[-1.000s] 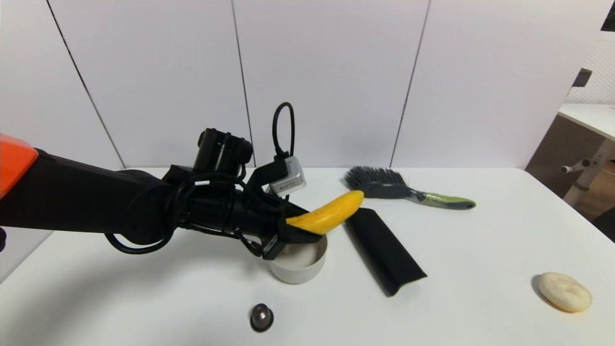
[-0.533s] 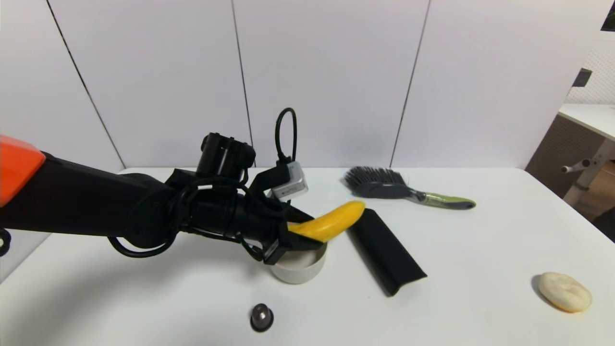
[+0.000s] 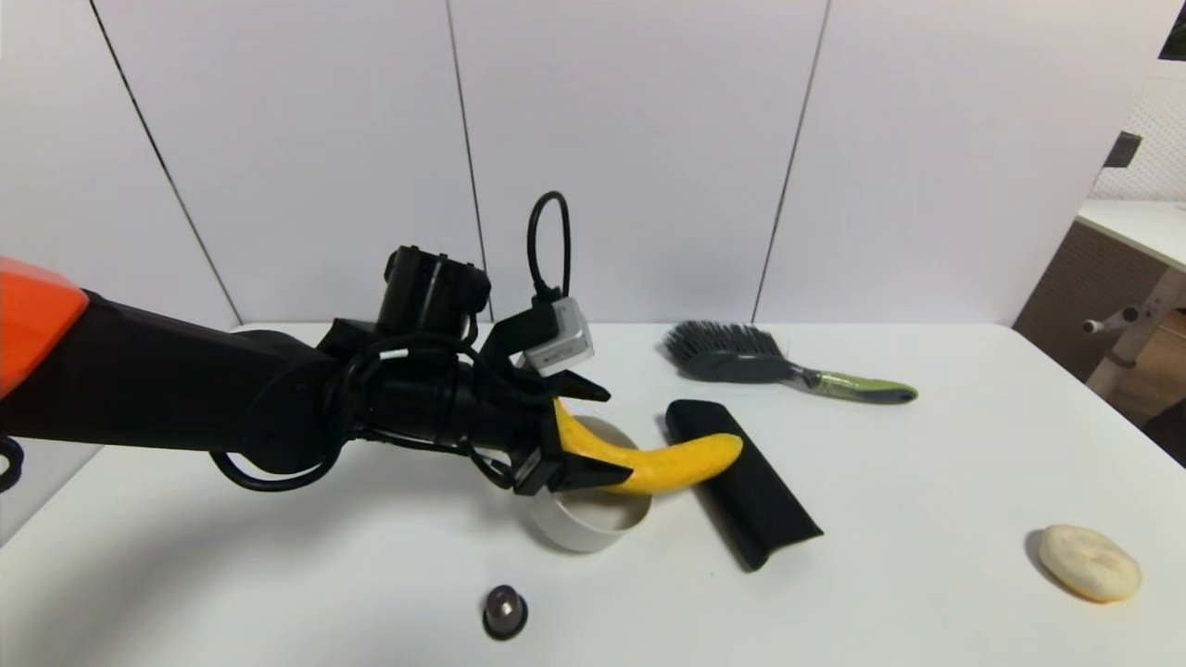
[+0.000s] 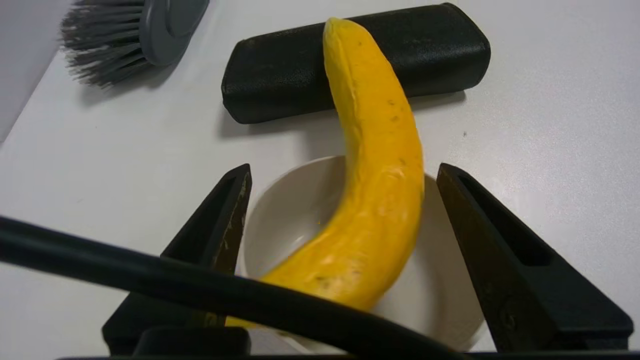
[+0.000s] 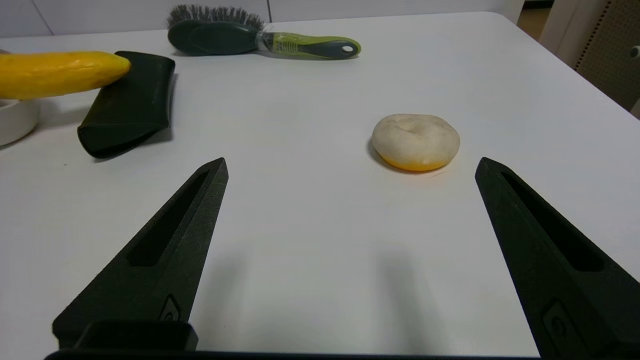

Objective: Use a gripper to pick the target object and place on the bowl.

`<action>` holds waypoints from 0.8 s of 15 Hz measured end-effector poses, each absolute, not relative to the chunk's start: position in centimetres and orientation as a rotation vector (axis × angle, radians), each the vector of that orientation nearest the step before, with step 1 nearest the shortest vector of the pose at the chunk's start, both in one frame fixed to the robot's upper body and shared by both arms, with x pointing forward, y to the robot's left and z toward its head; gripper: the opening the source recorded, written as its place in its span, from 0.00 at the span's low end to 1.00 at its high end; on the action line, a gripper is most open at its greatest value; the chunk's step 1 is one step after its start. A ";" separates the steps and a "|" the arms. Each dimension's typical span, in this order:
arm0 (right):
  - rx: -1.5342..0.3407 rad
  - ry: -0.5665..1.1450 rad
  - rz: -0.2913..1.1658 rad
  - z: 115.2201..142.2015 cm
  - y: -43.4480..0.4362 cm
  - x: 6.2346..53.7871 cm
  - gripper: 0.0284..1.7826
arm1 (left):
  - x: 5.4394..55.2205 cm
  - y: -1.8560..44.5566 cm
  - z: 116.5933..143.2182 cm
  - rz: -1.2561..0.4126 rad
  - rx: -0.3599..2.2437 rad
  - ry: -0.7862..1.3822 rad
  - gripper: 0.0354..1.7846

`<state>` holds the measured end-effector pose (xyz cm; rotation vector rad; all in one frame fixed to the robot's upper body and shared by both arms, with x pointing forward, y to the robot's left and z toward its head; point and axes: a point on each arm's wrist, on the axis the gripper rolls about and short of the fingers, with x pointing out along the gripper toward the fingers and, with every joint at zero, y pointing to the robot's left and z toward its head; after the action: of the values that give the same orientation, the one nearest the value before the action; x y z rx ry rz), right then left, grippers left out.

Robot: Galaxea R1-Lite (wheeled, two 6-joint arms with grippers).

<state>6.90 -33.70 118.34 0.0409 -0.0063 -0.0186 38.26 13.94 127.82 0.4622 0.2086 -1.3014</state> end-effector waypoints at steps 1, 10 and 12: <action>0.041 -0.006 -0.019 118.3 -33.7 6.9 0.96 | 38.4 13.9 128.0 -1.296 0.460 0.193 0.78; 0.041 -0.006 -0.019 118.3 -33.7 6.9 0.96 | 38.8 14.4 131.2 -1.239 0.455 0.080 0.90; 0.041 -0.006 -0.019 118.3 -33.7 6.9 0.96 | 38.6 15.2 133.0 -1.187 0.444 0.048 0.91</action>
<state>6.90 -33.70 118.34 0.0413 -0.0059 -0.0190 38.56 15.23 133.00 0.4436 0.0481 -1.1871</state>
